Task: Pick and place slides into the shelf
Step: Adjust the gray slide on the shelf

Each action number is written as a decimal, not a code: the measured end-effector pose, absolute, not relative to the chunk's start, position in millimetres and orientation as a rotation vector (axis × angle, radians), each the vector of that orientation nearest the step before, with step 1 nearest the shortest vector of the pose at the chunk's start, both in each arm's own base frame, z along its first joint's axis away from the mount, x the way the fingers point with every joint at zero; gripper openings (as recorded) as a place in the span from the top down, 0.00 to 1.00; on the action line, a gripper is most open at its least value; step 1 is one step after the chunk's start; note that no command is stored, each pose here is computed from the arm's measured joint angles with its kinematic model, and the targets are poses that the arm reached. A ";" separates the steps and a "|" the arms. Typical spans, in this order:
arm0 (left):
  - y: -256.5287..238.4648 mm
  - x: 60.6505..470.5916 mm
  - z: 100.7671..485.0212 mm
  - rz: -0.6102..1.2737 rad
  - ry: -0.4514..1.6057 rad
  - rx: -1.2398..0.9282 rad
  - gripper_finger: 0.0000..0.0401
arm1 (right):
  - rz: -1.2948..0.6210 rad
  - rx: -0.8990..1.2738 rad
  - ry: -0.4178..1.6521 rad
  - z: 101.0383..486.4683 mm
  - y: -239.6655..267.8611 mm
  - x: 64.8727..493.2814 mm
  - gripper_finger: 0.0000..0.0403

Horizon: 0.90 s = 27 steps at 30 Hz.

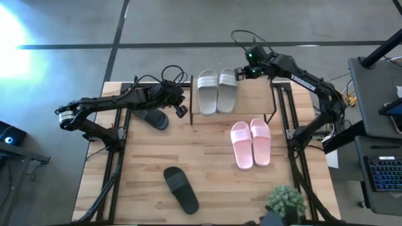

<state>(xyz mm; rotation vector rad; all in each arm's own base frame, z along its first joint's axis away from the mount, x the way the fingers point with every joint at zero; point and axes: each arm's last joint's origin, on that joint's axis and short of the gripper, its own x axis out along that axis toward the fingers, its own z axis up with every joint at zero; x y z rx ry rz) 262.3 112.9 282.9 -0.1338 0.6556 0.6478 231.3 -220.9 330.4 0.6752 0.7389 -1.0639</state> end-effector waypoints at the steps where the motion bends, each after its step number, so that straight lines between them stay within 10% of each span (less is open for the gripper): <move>1: 112.9 262.2 282.5 0.648 0.657 -0.134 1.00 | -1.065 0.679 0.740 329.9 -225.0 233.9 0.98; 27: 112.7 262.0 281.2 0.648 0.662 -0.134 1.00 | -0.836 0.659 0.930 315.1 -283.5 323.1 0.98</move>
